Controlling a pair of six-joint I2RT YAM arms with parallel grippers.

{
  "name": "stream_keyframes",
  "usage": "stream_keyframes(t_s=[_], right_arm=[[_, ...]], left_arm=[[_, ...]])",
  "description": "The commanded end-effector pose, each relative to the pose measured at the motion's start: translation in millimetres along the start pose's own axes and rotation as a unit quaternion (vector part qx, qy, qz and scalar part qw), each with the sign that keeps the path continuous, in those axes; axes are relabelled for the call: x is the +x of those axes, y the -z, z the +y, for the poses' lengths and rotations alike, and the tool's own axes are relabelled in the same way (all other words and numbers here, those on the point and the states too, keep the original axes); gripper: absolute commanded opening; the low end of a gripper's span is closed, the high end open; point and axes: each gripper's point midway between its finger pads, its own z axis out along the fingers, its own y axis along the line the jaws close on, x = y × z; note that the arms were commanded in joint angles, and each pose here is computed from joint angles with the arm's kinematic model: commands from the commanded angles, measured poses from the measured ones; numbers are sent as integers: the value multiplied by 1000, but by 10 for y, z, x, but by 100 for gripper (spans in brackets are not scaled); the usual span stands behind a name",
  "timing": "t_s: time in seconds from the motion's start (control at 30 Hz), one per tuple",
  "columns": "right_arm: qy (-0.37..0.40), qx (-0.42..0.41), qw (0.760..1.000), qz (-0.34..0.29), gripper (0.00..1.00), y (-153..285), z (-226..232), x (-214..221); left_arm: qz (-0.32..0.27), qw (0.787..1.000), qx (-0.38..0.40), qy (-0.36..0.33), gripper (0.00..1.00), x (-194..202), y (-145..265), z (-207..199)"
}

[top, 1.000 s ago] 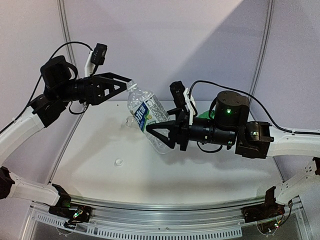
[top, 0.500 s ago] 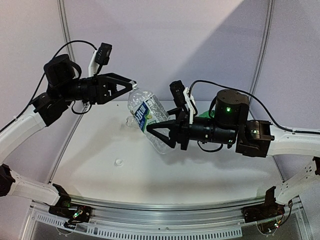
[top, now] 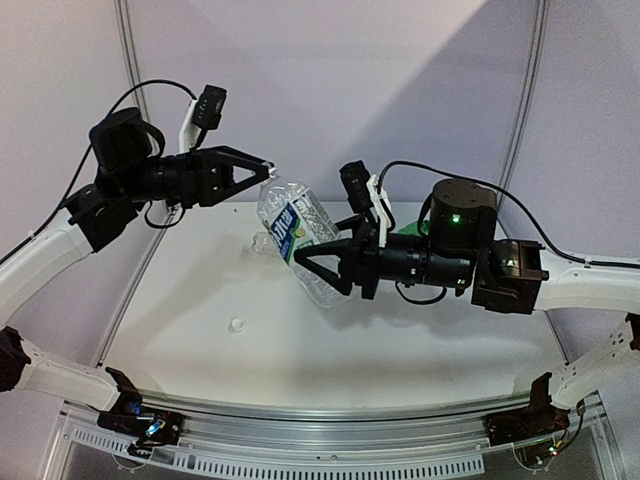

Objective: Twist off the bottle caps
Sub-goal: Pass from the right arm to the left

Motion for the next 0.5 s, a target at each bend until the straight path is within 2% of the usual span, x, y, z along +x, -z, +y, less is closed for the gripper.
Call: stream_keyframes(t_s=[0.0, 0.03, 0.13, 0.17, 0.47], right_arm=[[-3, 10, 1000, -11, 39, 28, -10, -119], [-4, 13, 1000, -10, 48, 30, -17, -114], [-6, 21, 1000, -6, 96, 37, -46, -104], [-7, 24, 1000, -2, 99, 37, -53, -84], [-7, 60, 998, 1, 99, 75, -180, -42]], left_arm=[[15, 999, -22, 24, 0, 93, -65, 95], [14, 999, -35, 26, 0, 89, -63, 137], [20, 997, -74, 29, 0, 111, -40, 259], [21, 995, -95, 30, 0, 116, -21, 319], [10, 973, -227, 26, 0, 85, 203, 656]])
